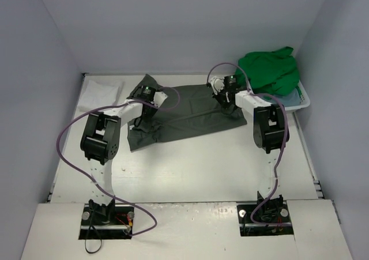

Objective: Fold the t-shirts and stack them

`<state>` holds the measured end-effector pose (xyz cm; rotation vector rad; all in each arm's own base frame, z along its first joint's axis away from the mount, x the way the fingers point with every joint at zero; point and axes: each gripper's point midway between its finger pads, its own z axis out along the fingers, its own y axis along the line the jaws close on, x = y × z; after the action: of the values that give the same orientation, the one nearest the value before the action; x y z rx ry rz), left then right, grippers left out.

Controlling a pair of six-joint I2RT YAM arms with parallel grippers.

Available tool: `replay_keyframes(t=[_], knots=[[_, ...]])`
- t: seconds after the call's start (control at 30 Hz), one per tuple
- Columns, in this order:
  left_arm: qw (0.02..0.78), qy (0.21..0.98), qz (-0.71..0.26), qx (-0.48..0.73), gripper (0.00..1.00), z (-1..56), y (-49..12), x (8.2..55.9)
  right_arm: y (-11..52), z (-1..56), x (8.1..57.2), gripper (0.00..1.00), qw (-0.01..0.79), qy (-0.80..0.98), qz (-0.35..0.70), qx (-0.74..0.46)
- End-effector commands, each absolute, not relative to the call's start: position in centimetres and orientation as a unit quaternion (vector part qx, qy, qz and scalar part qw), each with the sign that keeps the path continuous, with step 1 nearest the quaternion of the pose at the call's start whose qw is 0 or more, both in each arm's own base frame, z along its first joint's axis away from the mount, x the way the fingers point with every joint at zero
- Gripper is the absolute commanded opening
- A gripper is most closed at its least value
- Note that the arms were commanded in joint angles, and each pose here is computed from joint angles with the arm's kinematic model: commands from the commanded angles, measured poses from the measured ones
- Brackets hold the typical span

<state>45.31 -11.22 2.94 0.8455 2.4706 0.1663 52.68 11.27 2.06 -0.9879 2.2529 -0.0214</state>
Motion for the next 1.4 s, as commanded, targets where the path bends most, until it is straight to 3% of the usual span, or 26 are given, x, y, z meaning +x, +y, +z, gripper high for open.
replay_keyframes(t=[0.0, 0.27, 0.5, 0.87, 1.03, 1.17, 1.3, 1.33, 1.37], knots=[[0.271, 0.914, 0.029, 0.301, 0.0, 4.6, -12.1, 45.4, 12.5, 2.4, 51.5, 0.0, 0.323, 0.866, 0.009, -0.382], [0.234, 0.921, 0.019, 0.311, 0.0, 3.1, -11.0, 42.3, 11.8, 3.1, 47.0, 0.0, 0.292, 0.869, 0.005, -0.4], [0.153, 0.931, 0.011, 0.33, 0.0, 1.2, -9.6, 38.3, 10.5, 3.7, 43.0, 0.0, 0.266, 0.875, 0.0, -0.405], [0.071, 0.93, -0.058, 0.356, 0.0, 2.7, -8.9, 30.7, 10.4, 3.8, 37.2, 0.0, 0.237, 0.879, 0.017, -0.413], [0.082, 0.926, -0.058, 0.363, 0.0, 3.5, -8.8, 30.2, 10.8, 3.6, 35.7, 0.0, 0.229, 0.879, 0.026, -0.417], [0.15, 0.928, -0.043, 0.339, 0.0, 6.4, -9.2, 33.0, 10.8, 5.2, 36.7, 0.02, 0.251, 0.875, 0.015, -0.415], [0.227, 0.92, -0.021, 0.318, 0.22, 10.6, -9.1, 36.1, 11.2, 7.4, 38.7, 0.04, 0.282, 0.866, 0.006, -0.414], [0.252, 0.917, -0.009, 0.31, 0.32, 12.0, -8.8, 37.0, 11.5, 8.4, 39.6, 0.05, 0.295, 0.861, 0.003, -0.414], [0.266, 0.915, -0.004, 0.305, 0.34, 12.9, -8.7, 37.6, 11.6, 9.0, 40.1, 0.05, 0.302, 0.86, 0.003, -0.411]])
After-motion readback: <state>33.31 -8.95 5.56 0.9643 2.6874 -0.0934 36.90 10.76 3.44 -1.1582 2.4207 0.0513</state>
